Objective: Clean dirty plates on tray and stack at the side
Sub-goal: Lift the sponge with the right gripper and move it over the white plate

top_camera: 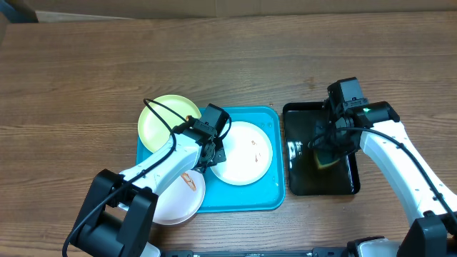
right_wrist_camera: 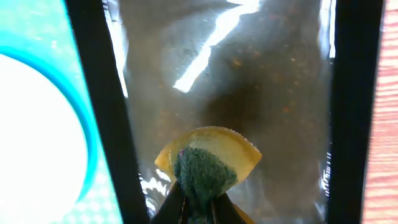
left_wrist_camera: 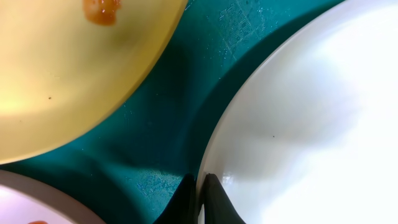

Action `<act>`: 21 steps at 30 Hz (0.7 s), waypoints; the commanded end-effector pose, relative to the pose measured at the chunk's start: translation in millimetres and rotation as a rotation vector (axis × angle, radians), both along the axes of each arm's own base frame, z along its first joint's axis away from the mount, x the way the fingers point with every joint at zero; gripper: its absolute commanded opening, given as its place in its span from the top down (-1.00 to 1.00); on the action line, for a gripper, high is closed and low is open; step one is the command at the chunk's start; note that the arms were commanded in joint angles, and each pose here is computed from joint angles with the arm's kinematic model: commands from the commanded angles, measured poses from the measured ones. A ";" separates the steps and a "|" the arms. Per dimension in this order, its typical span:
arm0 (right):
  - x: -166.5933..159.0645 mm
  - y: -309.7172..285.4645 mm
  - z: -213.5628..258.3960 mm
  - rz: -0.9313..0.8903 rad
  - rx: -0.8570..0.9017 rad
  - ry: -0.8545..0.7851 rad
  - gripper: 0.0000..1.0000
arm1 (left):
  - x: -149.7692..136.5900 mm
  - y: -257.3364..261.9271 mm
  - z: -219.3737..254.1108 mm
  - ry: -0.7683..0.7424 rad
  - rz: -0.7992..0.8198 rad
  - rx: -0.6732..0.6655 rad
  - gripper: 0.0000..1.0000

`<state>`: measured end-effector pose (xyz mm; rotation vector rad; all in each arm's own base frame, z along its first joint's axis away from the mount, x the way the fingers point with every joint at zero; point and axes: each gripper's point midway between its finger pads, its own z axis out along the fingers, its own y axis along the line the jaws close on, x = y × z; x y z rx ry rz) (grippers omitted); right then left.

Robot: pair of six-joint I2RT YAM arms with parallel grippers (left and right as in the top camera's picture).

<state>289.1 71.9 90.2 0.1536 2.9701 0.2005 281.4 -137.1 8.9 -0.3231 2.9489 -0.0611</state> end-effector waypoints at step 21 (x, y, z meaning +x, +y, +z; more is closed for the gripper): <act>23.8 148.4 17.4 0.489 0.006 -0.334 0.93 | 2.0 5.5 0.2 -0.007 0.012 0.019 0.92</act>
